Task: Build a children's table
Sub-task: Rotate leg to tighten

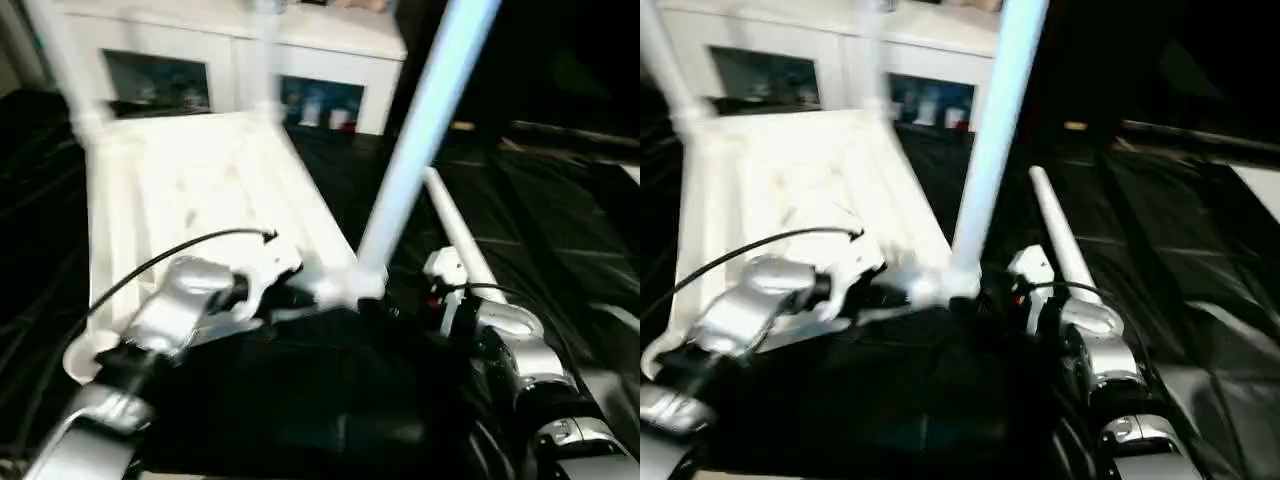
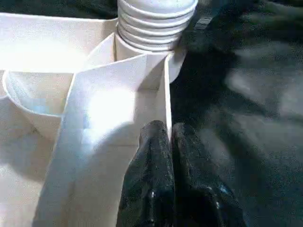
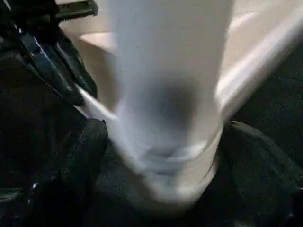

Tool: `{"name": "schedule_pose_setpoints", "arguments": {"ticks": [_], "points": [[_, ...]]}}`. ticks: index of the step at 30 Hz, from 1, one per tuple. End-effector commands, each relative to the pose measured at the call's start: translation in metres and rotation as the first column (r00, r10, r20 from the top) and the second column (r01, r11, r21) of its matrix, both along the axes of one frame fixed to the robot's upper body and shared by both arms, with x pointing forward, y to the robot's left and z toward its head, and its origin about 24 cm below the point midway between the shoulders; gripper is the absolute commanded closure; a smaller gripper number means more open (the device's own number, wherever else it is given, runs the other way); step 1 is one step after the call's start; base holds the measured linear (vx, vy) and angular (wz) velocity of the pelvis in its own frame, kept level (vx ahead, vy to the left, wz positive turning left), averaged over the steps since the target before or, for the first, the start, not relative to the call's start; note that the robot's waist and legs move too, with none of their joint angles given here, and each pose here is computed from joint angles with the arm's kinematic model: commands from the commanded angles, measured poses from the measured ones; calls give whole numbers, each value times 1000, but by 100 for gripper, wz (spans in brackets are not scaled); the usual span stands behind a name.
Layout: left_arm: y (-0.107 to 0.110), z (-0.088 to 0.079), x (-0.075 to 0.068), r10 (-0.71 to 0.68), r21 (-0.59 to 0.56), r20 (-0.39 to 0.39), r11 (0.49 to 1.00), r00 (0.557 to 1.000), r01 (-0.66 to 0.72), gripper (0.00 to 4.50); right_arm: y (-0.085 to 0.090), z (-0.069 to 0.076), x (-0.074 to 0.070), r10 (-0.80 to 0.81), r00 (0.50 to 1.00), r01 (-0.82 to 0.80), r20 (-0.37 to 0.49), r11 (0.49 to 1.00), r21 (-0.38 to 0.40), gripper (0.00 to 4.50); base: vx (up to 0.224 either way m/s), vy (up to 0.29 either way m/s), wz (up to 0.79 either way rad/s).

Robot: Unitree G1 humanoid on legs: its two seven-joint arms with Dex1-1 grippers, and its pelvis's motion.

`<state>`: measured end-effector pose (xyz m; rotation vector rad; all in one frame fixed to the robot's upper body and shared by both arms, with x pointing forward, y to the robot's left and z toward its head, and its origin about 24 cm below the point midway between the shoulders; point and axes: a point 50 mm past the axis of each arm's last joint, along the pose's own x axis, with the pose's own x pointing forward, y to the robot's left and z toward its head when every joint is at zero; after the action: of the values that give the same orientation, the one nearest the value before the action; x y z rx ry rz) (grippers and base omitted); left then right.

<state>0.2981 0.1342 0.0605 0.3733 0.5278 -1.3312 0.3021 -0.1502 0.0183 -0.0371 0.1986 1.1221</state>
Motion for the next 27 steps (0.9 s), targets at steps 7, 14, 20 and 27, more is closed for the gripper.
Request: {"name": "schedule_pose_setpoints", "arguments": {"ticks": [7,14,20,27], "points": [[-12,-2,-21,-164,-51,-91,986,982,160,450,4,7,0,85,995,-84,43,996,-39,51,0,0,0],[-12,-2,-21,-162,-50,-88,986,983,158,450,6,6,-2,112,993,-111,33,993,-25,90,0,0,0],[-11,-3,-23,-162,-47,-96,986,982,158,450,4,4,-5,124,992,-124,11,992,-7,159,0,0,0],[-13,-4,-21,-125,-57,-101,991,987,120,450,5,-3,-5,52,998,-52,-31,999,15,174,0,0,0]]}}
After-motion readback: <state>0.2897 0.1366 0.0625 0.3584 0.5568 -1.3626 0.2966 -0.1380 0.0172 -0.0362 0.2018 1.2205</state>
